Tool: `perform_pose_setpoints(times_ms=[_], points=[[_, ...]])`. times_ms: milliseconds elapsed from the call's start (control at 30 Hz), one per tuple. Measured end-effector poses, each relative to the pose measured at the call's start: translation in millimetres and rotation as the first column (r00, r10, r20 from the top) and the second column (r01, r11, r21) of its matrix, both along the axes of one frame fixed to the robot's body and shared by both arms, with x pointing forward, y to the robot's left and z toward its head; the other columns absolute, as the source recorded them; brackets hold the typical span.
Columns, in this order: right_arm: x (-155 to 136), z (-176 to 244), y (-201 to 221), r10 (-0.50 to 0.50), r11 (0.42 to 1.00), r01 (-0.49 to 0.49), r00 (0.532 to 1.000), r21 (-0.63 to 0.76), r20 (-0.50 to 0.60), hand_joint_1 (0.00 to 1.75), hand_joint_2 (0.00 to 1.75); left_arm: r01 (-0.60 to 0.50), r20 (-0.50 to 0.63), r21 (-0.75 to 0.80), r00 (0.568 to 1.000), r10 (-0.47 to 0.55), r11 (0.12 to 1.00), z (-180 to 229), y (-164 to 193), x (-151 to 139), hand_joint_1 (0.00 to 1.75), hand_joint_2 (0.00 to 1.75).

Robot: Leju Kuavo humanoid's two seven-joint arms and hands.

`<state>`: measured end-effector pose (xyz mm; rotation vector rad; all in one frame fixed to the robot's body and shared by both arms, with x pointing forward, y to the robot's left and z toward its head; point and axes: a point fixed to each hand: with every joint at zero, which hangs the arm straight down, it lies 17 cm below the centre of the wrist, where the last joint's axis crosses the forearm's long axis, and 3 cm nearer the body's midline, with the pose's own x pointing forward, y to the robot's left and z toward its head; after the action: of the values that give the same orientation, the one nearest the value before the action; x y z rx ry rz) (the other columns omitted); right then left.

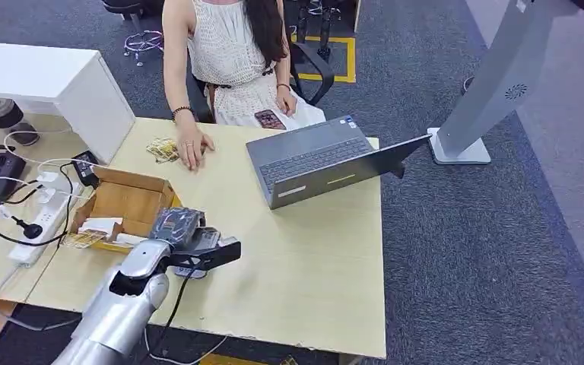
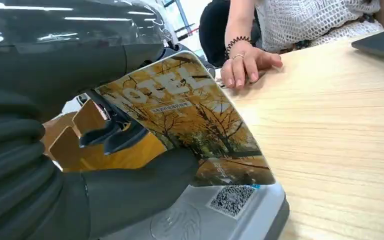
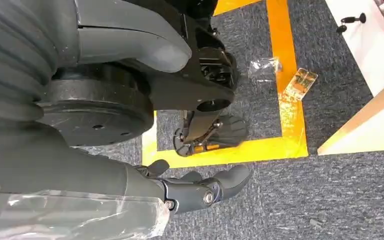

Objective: Pass the card to the sensor for recognition and then transmit it.

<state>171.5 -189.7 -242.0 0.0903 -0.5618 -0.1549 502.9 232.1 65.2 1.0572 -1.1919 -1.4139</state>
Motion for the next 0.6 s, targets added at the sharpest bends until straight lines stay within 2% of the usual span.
perform_pose_setpoints(times_ms=[133, 200, 300, 400, 500, 600], points=[[-1, 0, 0, 0.001, 1.0, -0.001, 1.0, -0.002, 0.006, 0.0, 1.75, -0.015, 0.122, -0.029, 0.992, 0.018, 0.999, 34, -1, 11, 1.75, 1.75], [-2, 0, -1, 0.0, 1.0, 0.0, 1.0, -0.002, 0.006, 0.0, 1.75, -0.013, 0.223, -0.051, 0.974, 0.024, 0.999, 68, -3, 18, 1.75, 1.75], [-1, 1, 0, 0.007, 1.0, -0.007, 1.0, -0.003, 0.013, 0.0, 1.75, 0.003, 0.387, -0.068, 0.922, 0.024, 0.998, 126, -7, 25, 1.75, 1.75], [-1, 1, 3, 0.027, 1.0, -0.027, 1.0, -0.002, 0.015, 0.0, 1.75, 0.006, 0.53, -0.049, 0.848, 0.021, 0.999, 181, -6, 31, 1.75, 1.75], [-3, 0, 9, 0.044, 0.999, -0.044, 0.999, -0.001, 0.001, 0.0, 1.75, 0.002, 0.586, -0.022, 0.81, 0.011, 1.0, 214, 1, 41, 1.75, 1.75], [-2, 1, 14, 0.059, 0.998, -0.059, 0.998, 0.003, -0.006, 0.0, 1.75, -0.031, 0.605, 0.017, 0.796, 0.015, 0.999, 237, 13, 58, 1.75, 1.75]])
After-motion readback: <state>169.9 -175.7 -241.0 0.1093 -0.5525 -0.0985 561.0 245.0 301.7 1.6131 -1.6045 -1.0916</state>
